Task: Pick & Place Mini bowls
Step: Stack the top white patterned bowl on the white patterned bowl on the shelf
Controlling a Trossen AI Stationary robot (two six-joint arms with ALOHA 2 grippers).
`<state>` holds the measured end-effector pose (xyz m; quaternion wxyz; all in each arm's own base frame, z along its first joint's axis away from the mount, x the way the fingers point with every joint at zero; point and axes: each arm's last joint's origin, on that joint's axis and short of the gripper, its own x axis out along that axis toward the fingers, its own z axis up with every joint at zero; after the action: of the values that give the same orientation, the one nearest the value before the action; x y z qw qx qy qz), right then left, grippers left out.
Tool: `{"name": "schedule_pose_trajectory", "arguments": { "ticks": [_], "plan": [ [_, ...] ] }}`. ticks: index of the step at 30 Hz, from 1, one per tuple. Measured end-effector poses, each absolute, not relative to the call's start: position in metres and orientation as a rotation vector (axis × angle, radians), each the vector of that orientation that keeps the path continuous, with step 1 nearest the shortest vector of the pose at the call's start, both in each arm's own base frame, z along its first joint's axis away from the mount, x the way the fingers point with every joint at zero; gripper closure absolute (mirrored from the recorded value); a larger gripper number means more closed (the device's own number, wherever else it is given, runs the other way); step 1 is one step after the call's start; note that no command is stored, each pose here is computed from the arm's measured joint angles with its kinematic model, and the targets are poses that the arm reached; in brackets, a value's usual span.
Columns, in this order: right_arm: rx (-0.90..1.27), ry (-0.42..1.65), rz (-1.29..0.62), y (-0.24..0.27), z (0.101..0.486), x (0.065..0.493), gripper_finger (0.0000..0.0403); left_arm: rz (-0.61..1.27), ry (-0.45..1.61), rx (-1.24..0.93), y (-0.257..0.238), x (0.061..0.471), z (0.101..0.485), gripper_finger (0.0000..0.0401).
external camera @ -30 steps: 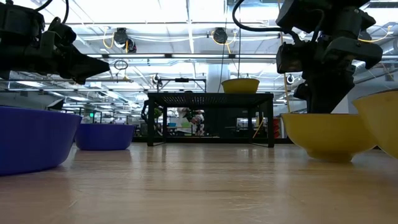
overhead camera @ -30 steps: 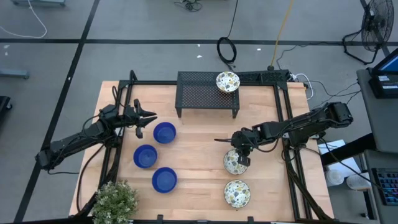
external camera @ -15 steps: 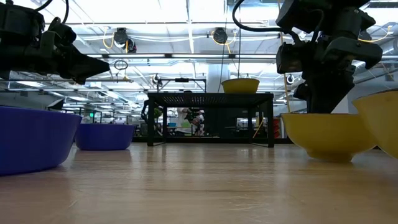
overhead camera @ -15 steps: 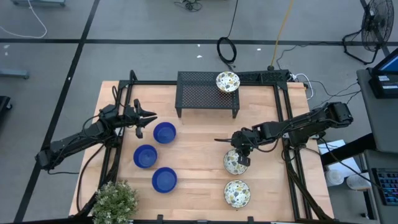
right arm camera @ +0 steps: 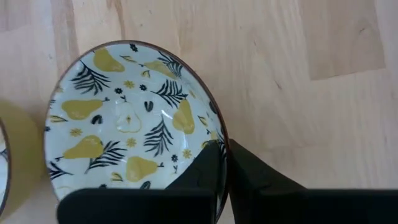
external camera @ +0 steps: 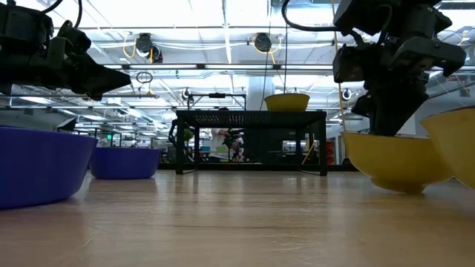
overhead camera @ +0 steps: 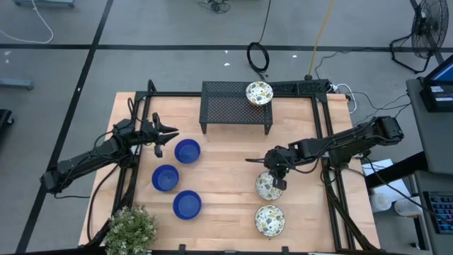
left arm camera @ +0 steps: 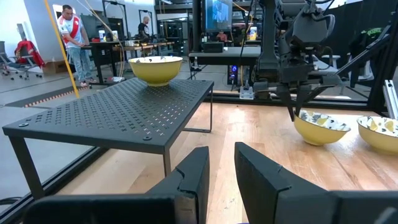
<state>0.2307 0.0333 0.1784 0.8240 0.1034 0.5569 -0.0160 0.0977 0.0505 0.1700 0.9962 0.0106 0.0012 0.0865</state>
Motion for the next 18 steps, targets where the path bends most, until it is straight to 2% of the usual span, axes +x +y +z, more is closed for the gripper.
{"name": "schedule_pose_trajectory", "arguments": {
  "ticks": [18],
  "plan": [
    [0.21,0.969,-0.066,0.005,0.212,0.224,0.0396,0.172,0.002,0.021,0.05,0.098,0.17,0.032]
  ]
}}
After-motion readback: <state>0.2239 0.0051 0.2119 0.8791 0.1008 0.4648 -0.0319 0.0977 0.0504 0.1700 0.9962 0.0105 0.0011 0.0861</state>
